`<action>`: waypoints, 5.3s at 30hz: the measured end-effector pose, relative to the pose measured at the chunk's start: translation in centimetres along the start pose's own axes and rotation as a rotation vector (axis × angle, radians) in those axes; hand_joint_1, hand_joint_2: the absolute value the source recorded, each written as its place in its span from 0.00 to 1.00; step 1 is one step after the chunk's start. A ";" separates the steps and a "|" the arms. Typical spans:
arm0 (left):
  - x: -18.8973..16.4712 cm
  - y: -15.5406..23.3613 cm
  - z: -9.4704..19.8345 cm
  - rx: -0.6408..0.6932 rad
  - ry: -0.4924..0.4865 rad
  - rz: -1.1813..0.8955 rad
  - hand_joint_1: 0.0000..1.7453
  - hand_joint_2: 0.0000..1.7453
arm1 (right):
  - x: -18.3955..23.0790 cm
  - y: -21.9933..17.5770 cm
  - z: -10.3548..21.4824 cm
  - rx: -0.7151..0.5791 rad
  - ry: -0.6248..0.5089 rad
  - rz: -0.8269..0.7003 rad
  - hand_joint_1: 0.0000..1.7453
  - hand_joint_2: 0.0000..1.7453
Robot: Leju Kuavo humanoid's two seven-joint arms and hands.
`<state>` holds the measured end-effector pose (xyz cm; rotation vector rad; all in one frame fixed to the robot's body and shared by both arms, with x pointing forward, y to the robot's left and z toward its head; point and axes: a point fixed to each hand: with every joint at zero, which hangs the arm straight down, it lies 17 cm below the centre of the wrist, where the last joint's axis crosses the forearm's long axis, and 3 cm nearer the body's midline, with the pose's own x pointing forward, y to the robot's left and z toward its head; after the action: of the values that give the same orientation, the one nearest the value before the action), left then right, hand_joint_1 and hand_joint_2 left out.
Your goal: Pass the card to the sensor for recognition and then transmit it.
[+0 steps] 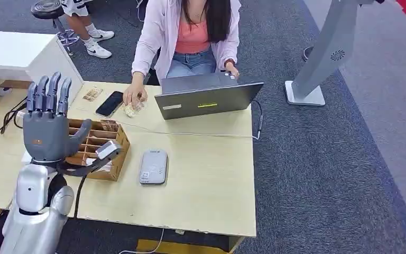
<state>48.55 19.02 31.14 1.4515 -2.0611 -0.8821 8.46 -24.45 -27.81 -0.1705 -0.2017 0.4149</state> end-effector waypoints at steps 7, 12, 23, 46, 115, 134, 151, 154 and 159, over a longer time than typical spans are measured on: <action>3.9 -2.3 5.4 -0.183 -0.071 0.070 0.00 1.00 | -0.4 -0.1 0.0 -0.010 0.017 -0.070 0.00 0.00; 4.4 -6.8 10.6 -0.447 -0.043 0.134 0.00 1.00 | -0.6 -0.3 0.0 -0.016 0.028 -0.103 0.00 0.00; 1.0 -11.2 13.7 -0.616 0.036 0.121 0.00 1.00 | -0.9 -0.2 0.0 -0.014 0.037 -0.091 0.00 0.00; -3.3 -14.6 15.6 -0.712 0.150 0.074 0.00 1.00 | -0.9 0.1 0.0 0.002 0.038 -0.061 0.00 0.00; -7.4 -14.6 16.3 -0.705 0.264 0.045 0.00 1.00 | -1.1 0.1 0.0 0.003 0.046 -0.043 0.00 0.00; -7.5 -14.6 16.3 -0.704 0.267 0.045 0.00 1.00 | -1.1 0.1 0.0 0.003 0.046 -0.042 0.00 0.00; -7.5 -14.6 16.3 -0.703 0.267 0.045 0.00 1.00 | -1.1 0.1 0.0 0.003 0.046 -0.042 0.00 0.00; -7.5 -14.6 16.3 -0.703 0.267 0.045 0.00 1.00 | -1.1 0.1 0.0 0.003 0.046 -0.042 0.00 0.00; -7.5 -14.6 16.3 -0.703 0.267 0.045 0.00 1.00 | -1.1 0.1 0.0 0.003 0.046 -0.042 0.00 0.00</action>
<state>49.18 26.46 9.27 1.0541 -1.3735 -1.1648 7.38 -24.81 -27.98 -0.1724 -0.1594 0.3690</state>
